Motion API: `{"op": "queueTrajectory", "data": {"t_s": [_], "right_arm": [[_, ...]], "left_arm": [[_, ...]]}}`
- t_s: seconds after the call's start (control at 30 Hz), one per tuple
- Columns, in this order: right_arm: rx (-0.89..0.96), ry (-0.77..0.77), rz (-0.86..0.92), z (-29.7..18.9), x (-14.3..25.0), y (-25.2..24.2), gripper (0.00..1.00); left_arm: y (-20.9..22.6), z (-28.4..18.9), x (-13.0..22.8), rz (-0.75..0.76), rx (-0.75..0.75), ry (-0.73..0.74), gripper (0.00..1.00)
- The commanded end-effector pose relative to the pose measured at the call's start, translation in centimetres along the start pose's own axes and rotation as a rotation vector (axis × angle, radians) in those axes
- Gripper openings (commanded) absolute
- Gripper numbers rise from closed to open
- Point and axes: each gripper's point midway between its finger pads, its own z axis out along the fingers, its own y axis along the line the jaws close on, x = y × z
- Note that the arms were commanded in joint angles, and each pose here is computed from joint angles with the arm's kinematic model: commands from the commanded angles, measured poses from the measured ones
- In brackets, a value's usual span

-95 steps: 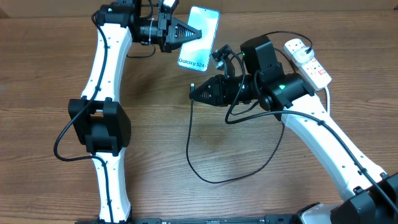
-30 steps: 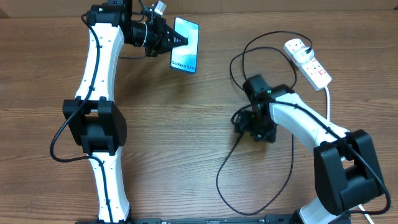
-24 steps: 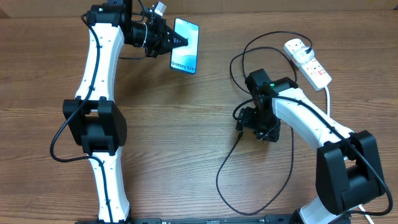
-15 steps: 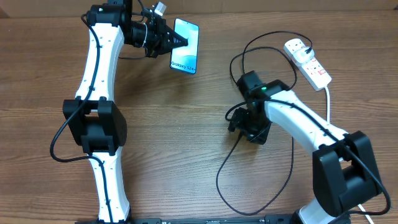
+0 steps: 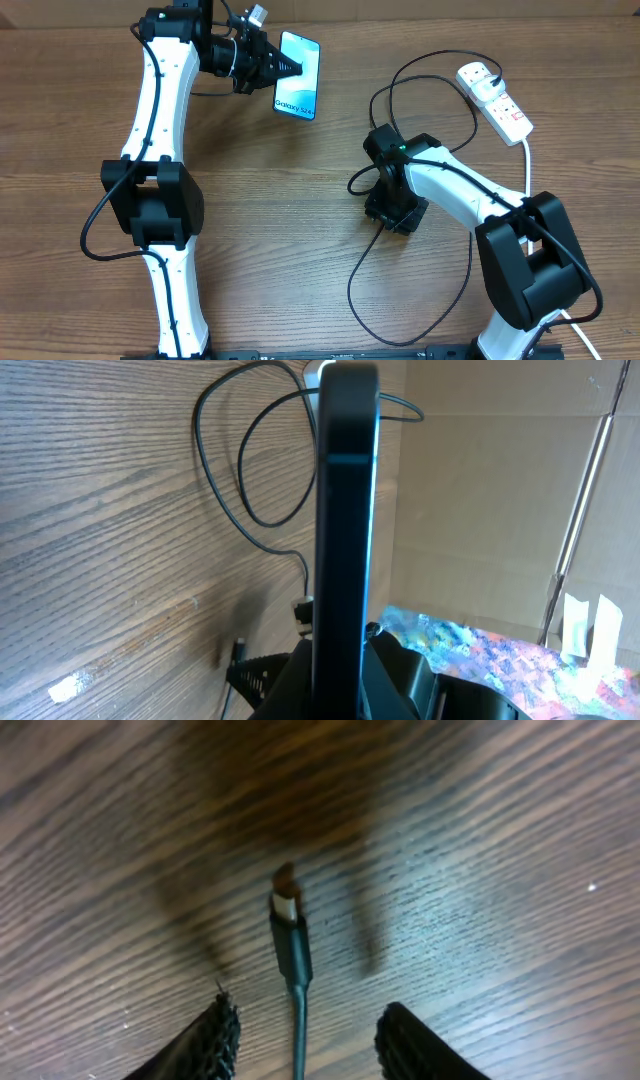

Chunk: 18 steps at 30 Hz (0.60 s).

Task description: Plug charger to phone and switch on socket

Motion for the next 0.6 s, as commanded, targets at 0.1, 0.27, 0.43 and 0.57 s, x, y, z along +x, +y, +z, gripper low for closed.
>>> {"op": "queueTrajectory", "data": {"t_s": [0.1, 0.27, 0.43, 0.57], "right_arm": [[0.041, 0.013, 0.024, 1.3, -0.2, -0.4, 0.37], [0.054, 0.035, 0.023, 2.1, 0.0, -0.5, 0.33], [0.055, 0.036, 0.023, 2.1, 0.0, -0.5, 0.24], [0.055, 0.036, 0.023, 2.1, 0.0, -0.5, 0.18]], "left_arm": [[-3.6, -1.3, 0.5, 0.099, 0.038, -0.023, 0.04], [-3.6, -1.3, 0.5, 0.099, 0.038, -0.023, 0.04], [-3.6, -1.3, 0.5, 0.099, 0.038, -0.024, 0.04], [-3.6, -1.3, 0.5, 0.099, 0.039, -0.023, 0.04]]}}
